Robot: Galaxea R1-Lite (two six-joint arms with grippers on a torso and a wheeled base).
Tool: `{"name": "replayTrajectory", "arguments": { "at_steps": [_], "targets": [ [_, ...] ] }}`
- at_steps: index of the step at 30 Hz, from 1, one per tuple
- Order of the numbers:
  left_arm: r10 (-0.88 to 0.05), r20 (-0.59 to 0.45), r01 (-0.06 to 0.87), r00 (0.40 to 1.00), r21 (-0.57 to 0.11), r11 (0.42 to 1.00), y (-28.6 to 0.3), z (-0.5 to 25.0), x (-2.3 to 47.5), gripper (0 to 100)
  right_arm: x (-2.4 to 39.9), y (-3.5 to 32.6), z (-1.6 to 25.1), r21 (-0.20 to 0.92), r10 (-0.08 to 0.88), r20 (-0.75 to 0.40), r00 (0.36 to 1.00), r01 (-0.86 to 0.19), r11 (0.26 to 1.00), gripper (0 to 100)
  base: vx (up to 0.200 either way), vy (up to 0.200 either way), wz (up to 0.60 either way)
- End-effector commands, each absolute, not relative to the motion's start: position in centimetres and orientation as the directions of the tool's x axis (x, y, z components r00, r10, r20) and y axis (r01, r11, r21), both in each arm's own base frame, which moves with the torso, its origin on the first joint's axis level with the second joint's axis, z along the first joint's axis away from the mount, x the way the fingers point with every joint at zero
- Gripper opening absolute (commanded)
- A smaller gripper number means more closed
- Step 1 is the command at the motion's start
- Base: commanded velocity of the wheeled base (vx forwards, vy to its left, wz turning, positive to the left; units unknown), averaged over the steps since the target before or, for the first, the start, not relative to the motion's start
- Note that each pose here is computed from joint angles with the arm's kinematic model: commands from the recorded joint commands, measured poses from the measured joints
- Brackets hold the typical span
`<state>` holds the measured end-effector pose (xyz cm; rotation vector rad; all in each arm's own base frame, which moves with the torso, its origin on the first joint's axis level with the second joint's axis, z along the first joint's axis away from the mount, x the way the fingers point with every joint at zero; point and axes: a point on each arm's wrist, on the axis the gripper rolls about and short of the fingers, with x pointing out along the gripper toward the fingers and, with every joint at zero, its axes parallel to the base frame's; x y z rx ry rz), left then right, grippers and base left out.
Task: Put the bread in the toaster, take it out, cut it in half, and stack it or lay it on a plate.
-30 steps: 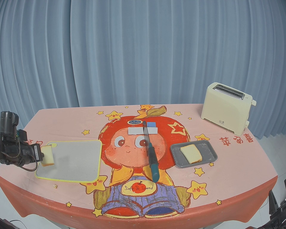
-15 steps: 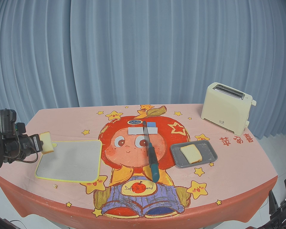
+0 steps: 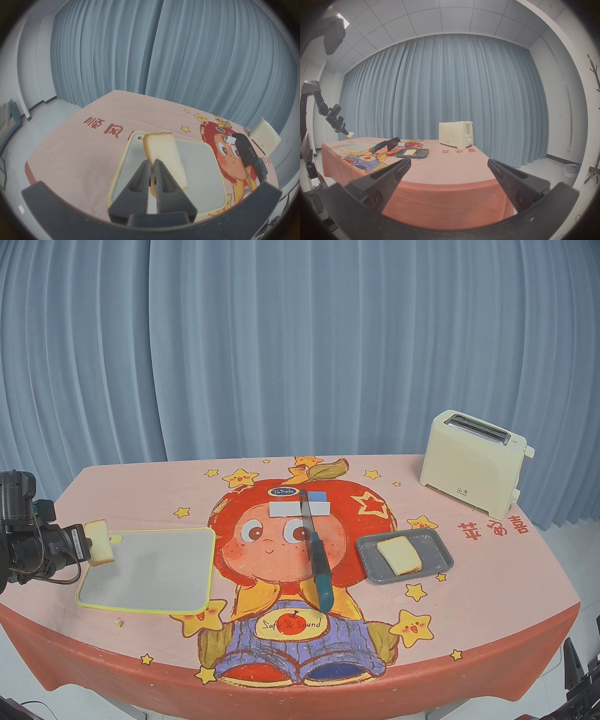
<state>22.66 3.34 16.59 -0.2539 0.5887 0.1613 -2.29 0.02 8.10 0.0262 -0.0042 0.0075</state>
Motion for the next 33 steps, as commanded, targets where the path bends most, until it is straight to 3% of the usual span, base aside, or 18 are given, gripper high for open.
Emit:
{"name": "replayTrajectory", "arguments": {
  "at_steps": [1,33],
  "targets": [
    [0.076,-0.564,-0.219,0.822,-0.190,0.957,3.30,16.67,22.50,0,-2.21,0.02,7.60,0.026,0.008,-0.006,1.000,-0.008,1.000,100,-0.200,0.000,0.00],
    [0.084,-0.543,-0.235,0.835,-0.214,0.948,3.44,17.12,22.68,0,-2.21,0.02,7.60,0.026,0.008,-0.006,1.000,-0.008,1.000,100,-0.006,0.000,0.00]
  ]
}}
